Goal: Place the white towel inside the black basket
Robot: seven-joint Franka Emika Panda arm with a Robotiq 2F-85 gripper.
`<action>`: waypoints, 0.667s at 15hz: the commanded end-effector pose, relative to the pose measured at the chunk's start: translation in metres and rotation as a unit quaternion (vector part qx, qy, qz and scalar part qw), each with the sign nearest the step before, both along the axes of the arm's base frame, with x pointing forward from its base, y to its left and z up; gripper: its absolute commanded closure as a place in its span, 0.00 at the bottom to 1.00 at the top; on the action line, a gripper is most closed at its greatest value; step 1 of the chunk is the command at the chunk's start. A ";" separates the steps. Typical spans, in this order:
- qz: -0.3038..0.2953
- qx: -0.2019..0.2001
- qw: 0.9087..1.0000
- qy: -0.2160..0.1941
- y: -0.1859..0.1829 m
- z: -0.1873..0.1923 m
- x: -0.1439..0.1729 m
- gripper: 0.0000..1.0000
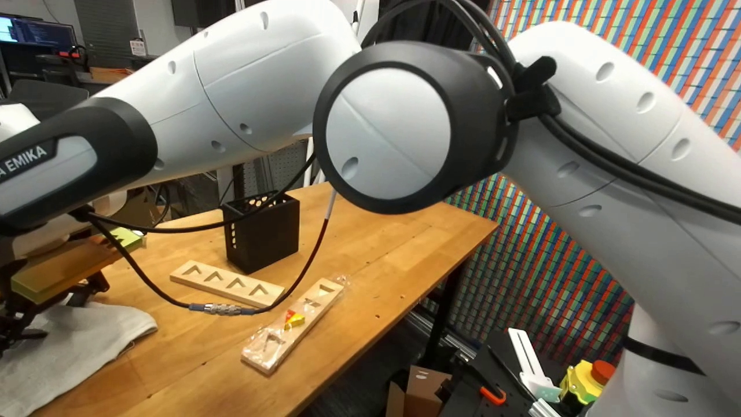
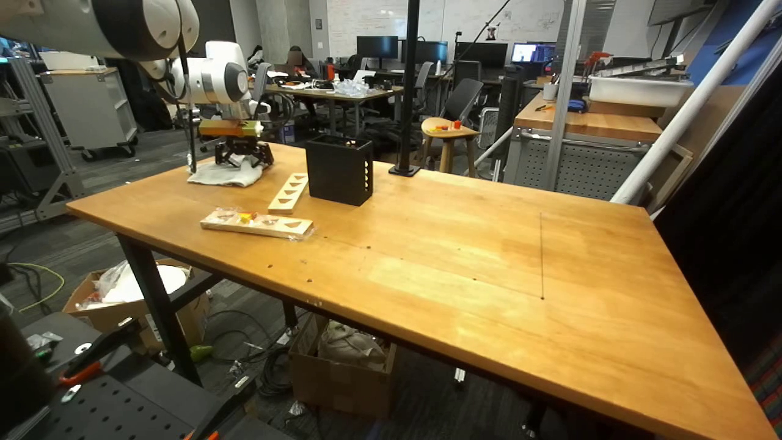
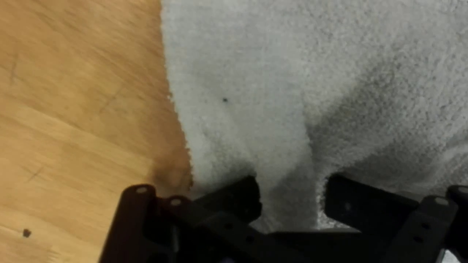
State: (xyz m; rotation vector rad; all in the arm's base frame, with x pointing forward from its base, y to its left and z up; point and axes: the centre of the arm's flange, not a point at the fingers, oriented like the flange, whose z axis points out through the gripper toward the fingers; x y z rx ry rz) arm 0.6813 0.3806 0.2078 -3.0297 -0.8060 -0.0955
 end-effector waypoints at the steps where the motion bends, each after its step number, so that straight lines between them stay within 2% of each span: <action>1: 0.000 -0.002 1.000 0.004 0.012 -0.001 0.002 0.79; 3: 0.000 -0.005 1.000 0.005 0.013 0.005 -0.003 0.95; 4: -0.001 -0.009 1.000 0.005 0.013 0.009 -0.005 0.99; 10: -0.008 -0.026 1.000 0.014 -0.005 0.039 -0.014 1.00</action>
